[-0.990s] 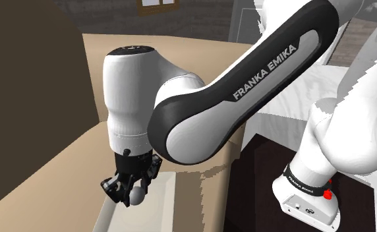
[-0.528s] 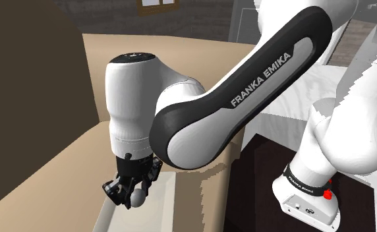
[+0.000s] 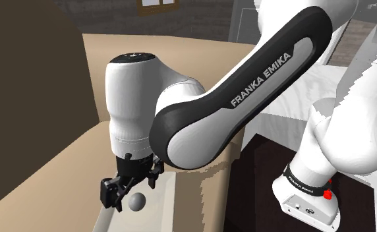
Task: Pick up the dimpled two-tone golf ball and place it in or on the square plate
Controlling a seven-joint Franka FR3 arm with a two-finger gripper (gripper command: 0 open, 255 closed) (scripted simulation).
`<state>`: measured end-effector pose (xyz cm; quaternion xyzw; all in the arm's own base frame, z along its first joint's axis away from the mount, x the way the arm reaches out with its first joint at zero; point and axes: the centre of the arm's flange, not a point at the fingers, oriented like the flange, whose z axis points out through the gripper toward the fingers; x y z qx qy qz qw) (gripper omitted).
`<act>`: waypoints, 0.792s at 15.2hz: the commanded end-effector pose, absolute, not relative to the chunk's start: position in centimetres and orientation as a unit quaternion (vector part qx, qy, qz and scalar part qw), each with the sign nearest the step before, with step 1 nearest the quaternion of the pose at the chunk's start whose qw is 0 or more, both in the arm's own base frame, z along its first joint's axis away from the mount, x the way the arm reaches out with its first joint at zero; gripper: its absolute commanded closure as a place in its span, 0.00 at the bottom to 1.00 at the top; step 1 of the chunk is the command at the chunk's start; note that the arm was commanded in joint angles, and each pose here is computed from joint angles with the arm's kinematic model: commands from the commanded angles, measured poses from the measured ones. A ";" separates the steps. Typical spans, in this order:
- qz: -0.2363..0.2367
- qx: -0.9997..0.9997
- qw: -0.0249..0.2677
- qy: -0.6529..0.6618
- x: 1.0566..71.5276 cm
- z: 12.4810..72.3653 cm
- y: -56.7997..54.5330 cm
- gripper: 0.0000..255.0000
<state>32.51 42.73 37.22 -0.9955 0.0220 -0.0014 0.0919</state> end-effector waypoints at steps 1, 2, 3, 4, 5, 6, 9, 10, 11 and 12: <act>-0.001 -0.996 0.092 0.022 32.5 38.5 42.5 0.00; -0.001 -0.996 0.092 0.022 32.5 39.8 42.3 0.00; -0.001 -0.996 0.092 0.022 32.5 41.1 42.0 0.00; -0.001 -0.996 0.092 0.022 32.5 42.1 41.8 0.00; -0.001 -0.996 0.092 0.022 32.5 42.1 41.8 0.00; -0.001 -0.996 0.092 0.022 32.5 42.1 41.8 0.00; -0.001 -0.996 0.092 0.022 32.5 42.1 41.8 0.00; -0.001 -0.996 0.092 0.022 32.5 42.1 41.8 0.00; -0.001 -0.996 0.092 0.022 32.5 42.1 41.8 0.00; -0.001 -0.996 0.092 0.022 32.5 42.1 41.8 0.00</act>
